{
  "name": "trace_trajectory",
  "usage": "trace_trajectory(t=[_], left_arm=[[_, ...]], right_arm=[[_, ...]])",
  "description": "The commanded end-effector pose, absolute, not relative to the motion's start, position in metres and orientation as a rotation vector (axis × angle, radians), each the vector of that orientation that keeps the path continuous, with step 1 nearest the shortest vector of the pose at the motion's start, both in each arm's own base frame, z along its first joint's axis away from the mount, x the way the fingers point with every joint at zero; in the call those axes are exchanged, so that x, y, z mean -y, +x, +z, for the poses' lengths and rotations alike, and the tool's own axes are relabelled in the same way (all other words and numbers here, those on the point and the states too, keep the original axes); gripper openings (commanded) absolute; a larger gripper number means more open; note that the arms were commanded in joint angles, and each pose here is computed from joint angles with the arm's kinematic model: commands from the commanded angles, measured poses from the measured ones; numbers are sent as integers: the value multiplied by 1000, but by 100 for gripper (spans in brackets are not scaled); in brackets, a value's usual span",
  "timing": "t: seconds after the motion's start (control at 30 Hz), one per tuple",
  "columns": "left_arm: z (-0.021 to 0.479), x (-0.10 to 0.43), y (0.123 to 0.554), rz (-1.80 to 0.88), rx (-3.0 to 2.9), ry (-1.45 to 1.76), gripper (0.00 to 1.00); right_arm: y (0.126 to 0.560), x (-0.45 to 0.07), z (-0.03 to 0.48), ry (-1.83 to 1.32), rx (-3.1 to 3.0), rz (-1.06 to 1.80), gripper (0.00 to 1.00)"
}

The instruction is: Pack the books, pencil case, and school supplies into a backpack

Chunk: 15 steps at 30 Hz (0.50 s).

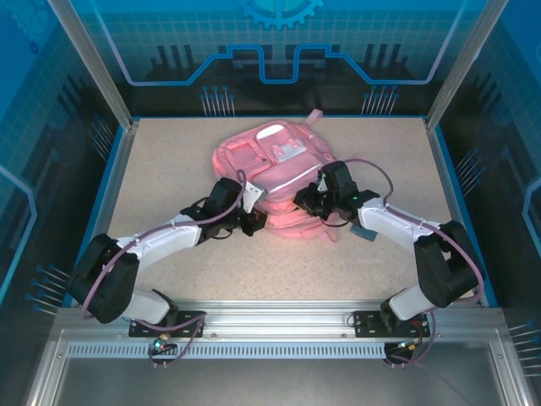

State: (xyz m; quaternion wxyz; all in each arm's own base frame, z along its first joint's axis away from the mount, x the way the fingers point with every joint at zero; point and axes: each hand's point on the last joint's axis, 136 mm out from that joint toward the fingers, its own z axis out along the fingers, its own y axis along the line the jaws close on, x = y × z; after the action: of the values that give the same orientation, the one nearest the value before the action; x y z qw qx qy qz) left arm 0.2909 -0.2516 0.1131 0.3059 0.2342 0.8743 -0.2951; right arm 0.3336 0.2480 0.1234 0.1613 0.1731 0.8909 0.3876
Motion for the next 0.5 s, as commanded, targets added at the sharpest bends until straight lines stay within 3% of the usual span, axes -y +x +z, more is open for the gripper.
trace_trajectory(t=[0.0, 0.2, 0.47], left_arm=[[141, 280, 269, -955, -2220, 658, 0], [157, 306, 270, -1070, -2161, 593, 1], [162, 269, 282, -1095, -2262, 372, 55]], right_arm=[[355, -275, 149, 419, -2425, 1187, 15], [352, -279, 141, 415, -2452, 1189, 19], [326, -225, 141, 365, -2524, 945, 49]])
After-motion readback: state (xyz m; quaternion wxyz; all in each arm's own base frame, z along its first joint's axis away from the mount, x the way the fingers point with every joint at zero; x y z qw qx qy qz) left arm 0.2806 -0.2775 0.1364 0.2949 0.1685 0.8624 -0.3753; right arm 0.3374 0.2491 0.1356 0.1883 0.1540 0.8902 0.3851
